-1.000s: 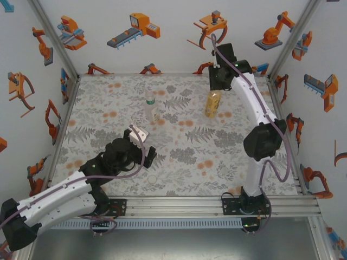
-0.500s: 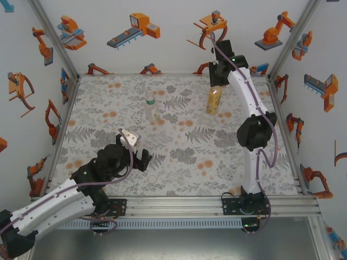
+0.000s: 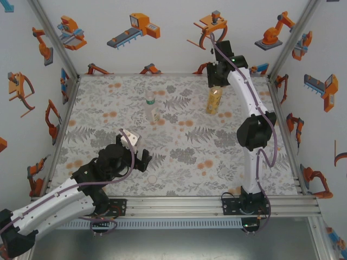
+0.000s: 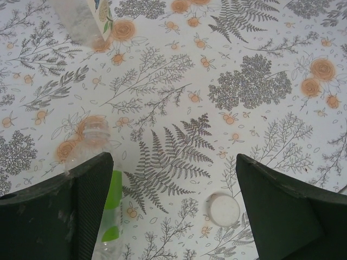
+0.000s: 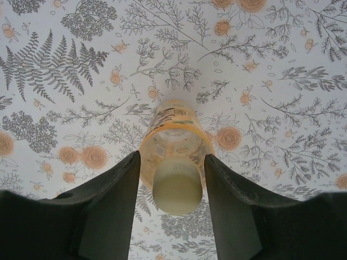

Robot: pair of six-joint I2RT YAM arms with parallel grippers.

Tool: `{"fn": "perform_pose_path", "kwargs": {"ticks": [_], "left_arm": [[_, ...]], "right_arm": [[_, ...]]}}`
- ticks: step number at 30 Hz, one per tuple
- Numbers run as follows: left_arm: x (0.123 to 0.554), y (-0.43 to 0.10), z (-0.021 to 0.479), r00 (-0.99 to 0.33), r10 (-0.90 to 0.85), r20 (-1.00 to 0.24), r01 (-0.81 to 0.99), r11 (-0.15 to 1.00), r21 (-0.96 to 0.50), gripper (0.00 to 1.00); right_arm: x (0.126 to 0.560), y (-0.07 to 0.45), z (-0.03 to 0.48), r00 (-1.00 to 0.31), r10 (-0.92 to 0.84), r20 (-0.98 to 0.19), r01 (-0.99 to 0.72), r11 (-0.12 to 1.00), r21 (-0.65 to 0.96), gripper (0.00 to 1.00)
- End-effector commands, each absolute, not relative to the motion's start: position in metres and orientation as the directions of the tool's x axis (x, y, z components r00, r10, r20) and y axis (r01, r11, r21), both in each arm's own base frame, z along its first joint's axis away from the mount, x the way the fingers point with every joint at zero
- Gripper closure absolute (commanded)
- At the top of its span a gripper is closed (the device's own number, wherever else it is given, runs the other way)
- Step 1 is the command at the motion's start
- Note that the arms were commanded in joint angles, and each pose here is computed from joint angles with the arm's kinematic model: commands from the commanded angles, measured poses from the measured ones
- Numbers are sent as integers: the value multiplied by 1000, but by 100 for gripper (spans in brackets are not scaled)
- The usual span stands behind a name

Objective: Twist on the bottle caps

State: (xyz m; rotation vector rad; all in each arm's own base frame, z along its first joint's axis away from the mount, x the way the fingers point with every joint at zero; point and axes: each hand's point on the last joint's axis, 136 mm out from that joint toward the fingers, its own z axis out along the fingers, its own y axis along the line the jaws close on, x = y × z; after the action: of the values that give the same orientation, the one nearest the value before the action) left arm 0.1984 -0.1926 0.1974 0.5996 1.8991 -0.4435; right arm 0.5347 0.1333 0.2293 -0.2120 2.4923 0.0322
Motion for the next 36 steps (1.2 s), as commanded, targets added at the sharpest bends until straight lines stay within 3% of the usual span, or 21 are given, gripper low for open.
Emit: {"fn": "perform_pose_path", "kwargs": {"ticks": [1, 8, 18, 24, 36], "left_arm": [[198, -191, 199, -323, 213, -922, 594, 804, -23, 14], [206, -173, 195, -353, 235, -906, 511, 859, 25, 12], [232, -111, 171, -590, 148, -794, 193, 980, 39, 12], [241, -101, 138, -732, 99, -675, 137, 991, -4, 9], [260, -118, 97, -863, 66, -501, 111, 992, -61, 7]], "right_arm": [[530, 134, 230, -797, -149, -585, -167, 986, -25, 49], [527, 133, 250, -781, -144, -608, -166, 986, -21, 48], [505, 130, 287, -754, -122, -645, -167, 986, 8, 47], [486, 130, 299, -752, -107, -651, -175, 984, 40, 47], [443, 127, 313, -727, -59, -684, -181, 978, 107, 47]]}}
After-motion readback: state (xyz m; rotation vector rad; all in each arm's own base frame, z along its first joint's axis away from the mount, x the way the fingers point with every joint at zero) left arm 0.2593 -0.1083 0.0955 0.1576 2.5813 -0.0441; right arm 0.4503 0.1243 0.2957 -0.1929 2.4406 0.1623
